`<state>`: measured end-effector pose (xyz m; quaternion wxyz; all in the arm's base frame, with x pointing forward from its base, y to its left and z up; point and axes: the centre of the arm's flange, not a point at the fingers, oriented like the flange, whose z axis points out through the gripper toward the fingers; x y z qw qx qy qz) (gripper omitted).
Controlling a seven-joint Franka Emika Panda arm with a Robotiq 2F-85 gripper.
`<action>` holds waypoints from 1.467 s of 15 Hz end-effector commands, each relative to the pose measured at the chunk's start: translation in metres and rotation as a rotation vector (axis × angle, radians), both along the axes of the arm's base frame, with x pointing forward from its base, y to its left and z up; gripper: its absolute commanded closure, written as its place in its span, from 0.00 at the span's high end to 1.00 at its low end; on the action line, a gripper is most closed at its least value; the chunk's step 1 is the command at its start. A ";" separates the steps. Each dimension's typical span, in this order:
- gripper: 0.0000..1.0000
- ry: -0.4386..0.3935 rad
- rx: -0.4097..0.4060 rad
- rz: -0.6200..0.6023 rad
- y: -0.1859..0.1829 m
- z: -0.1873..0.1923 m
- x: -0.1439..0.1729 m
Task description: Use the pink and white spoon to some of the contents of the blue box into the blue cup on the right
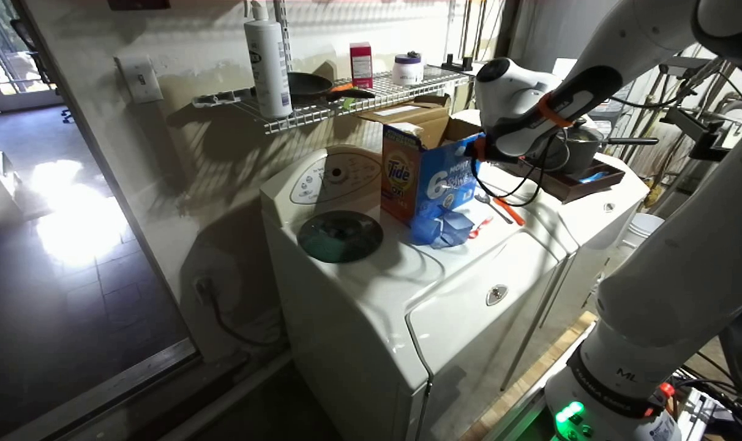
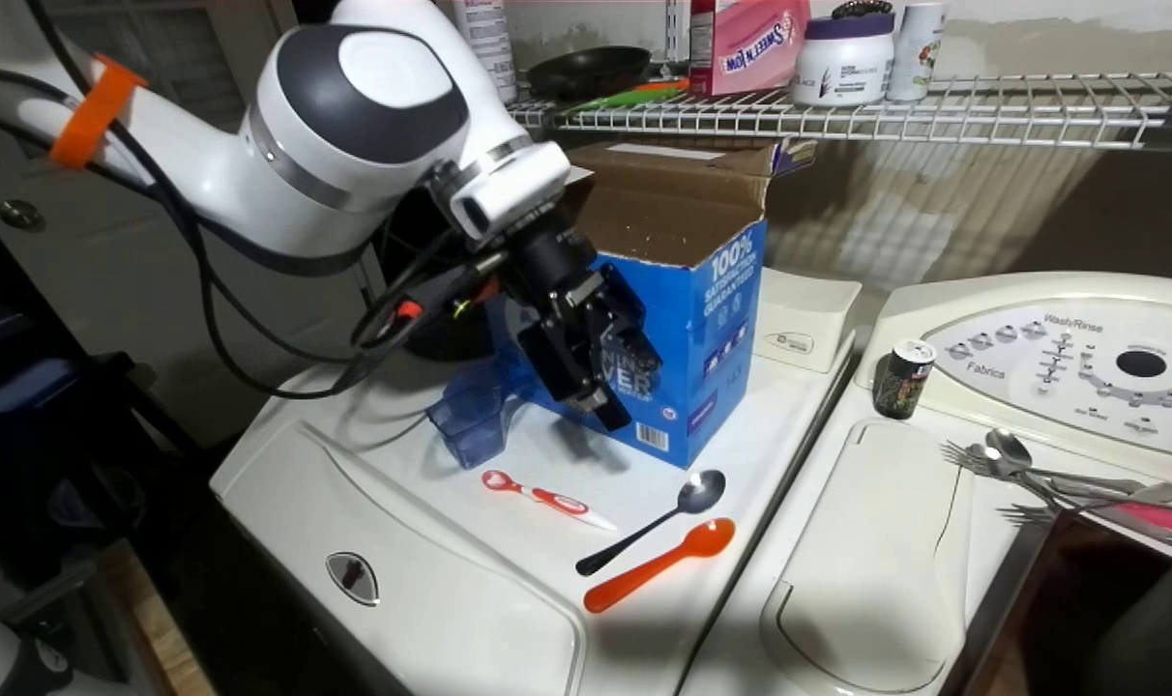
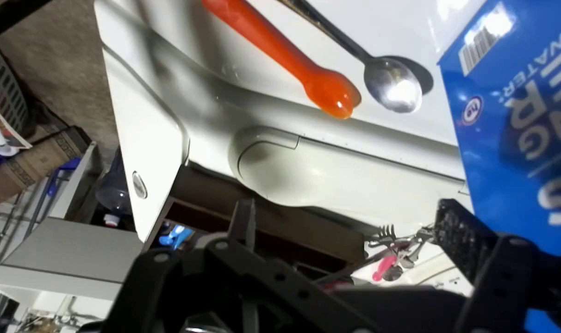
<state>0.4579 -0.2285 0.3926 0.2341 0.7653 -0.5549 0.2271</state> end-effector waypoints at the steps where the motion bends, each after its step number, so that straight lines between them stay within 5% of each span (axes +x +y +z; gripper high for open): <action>1: 1.00 0.024 -0.043 0.095 0.014 0.052 -0.010; 5: 1.00 0.025 -0.052 0.252 0.021 0.094 -0.008; 10: 1.00 0.014 0.131 0.463 0.034 0.122 -0.005; 14: 1.00 0.151 0.257 0.587 0.045 0.122 -0.005; 18: 1.00 0.304 0.268 0.650 0.054 0.121 -0.009; 22: 1.00 0.306 0.257 0.653 0.057 0.114 -0.010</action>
